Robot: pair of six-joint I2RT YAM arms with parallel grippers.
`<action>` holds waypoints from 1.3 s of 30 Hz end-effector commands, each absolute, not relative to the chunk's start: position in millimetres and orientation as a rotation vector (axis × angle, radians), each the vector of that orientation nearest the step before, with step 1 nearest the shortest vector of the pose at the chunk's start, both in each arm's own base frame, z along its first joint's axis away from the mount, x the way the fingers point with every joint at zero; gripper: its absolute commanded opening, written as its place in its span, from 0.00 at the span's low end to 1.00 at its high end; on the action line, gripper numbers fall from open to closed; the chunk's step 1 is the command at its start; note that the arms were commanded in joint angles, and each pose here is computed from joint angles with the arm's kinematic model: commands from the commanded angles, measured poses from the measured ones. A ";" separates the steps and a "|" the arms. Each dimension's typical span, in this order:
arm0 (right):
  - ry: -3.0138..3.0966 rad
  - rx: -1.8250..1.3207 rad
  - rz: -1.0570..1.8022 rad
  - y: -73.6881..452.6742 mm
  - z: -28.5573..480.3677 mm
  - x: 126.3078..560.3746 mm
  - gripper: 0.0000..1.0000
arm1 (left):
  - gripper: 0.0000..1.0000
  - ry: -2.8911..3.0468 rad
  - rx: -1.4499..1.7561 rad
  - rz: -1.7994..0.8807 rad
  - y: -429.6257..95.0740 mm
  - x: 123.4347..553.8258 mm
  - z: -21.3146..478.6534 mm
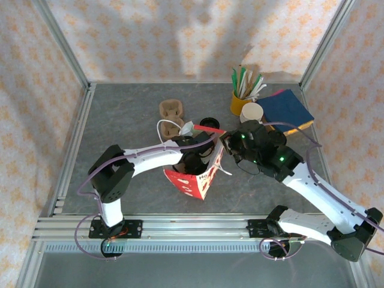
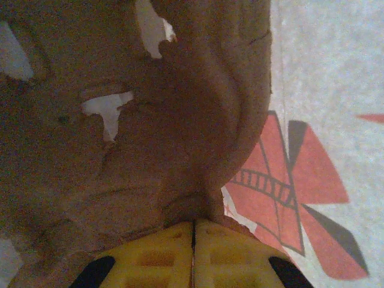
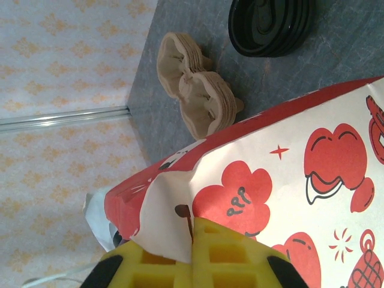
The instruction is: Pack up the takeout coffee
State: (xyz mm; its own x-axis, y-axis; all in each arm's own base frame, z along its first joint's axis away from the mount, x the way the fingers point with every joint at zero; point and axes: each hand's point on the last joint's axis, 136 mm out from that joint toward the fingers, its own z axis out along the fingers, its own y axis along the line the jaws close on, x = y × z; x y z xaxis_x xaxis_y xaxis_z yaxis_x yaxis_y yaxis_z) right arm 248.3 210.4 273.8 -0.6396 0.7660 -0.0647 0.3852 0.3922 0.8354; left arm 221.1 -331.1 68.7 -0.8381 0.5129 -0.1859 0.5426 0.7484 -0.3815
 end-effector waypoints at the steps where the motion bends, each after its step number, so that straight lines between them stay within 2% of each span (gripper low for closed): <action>1: 2.107 0.960 1.216 206.5 296.8 254.3 0.00 | 0.12 2.854 0.807 -0.592 -321.9 228.4 87.2; 10: 2.261 0.884 1.027 208.9 267.4 255.6 0.00 | 0.10 2.765 0.702 -0.619 -320.5 237.0 135.1; 21: 2.266 0.823 0.914 196.4 264.5 256.1 0.00 | 0.09 2.644 0.566 -0.560 -306.0 260.0 188.0; 32: 2.256 0.791 0.882 192.2 268.1 257.3 0.00 | 0.16 2.465 0.471 -0.787 -313.8 263.7 251.0; 39: 2.251 0.758 0.959 201.6 276.9 256.0 0.00 | 0.17 2.431 0.487 -0.904 -322.1 255.1 262.5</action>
